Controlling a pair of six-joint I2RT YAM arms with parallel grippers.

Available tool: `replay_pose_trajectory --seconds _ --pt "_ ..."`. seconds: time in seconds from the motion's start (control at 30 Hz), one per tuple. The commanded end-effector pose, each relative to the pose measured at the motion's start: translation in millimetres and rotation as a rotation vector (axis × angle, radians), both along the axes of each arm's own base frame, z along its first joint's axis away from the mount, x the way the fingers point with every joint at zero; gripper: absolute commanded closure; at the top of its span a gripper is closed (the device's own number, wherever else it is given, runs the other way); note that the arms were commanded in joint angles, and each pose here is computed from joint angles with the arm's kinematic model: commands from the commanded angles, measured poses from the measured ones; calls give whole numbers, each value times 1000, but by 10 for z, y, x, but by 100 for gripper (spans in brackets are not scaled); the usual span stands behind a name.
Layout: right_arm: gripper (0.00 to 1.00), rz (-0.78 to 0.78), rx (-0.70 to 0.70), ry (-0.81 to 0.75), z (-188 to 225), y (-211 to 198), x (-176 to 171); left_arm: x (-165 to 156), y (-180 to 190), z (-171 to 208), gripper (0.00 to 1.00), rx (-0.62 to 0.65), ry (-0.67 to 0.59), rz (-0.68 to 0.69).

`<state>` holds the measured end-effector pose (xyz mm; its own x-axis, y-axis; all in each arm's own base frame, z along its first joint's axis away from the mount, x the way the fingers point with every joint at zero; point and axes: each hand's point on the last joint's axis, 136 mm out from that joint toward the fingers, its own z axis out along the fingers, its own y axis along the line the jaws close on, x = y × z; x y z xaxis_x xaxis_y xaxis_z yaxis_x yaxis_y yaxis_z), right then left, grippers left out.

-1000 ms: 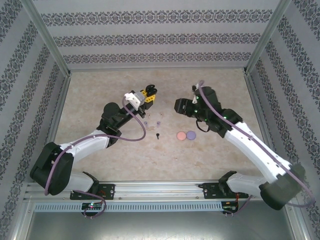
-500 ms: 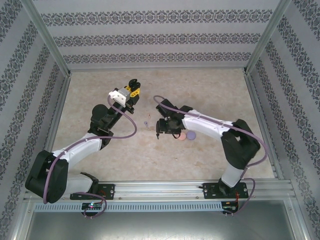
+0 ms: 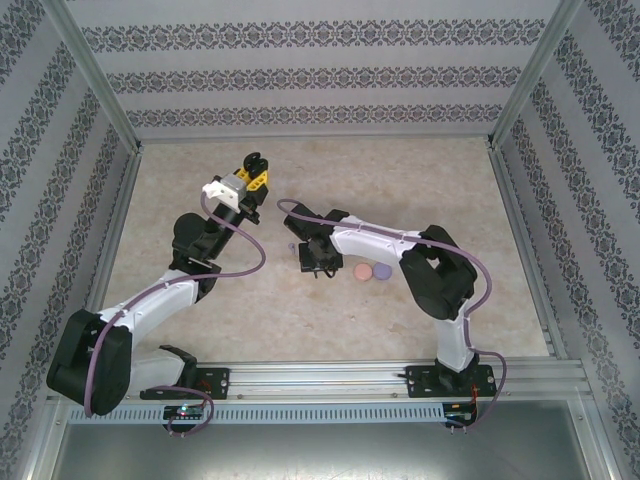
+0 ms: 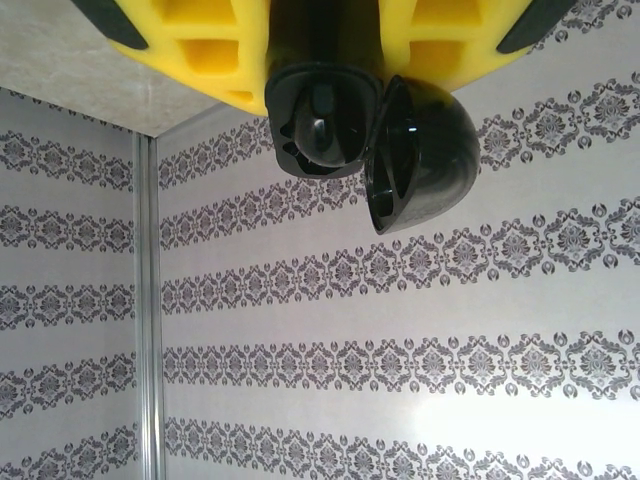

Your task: Insert the wireless bluetooth earbuds into the charging case

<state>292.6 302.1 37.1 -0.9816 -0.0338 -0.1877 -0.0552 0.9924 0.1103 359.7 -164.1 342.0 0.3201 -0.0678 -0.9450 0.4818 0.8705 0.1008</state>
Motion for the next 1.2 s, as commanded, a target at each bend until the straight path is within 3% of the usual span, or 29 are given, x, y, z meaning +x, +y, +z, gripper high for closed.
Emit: replay_pose_trajectory --seconds 0.0,0.73,1.17 --pt "60 -23 -71 2 -55 -49 14 -84 122 204 100 -50 -71 22" --pt "64 -48 -128 37 -281 -5 19 -92 224 172 100 -64 -74 38" --pt "73 -36 -128 47 -344 17 -49 -72 217 151 100 -68 -63 32"
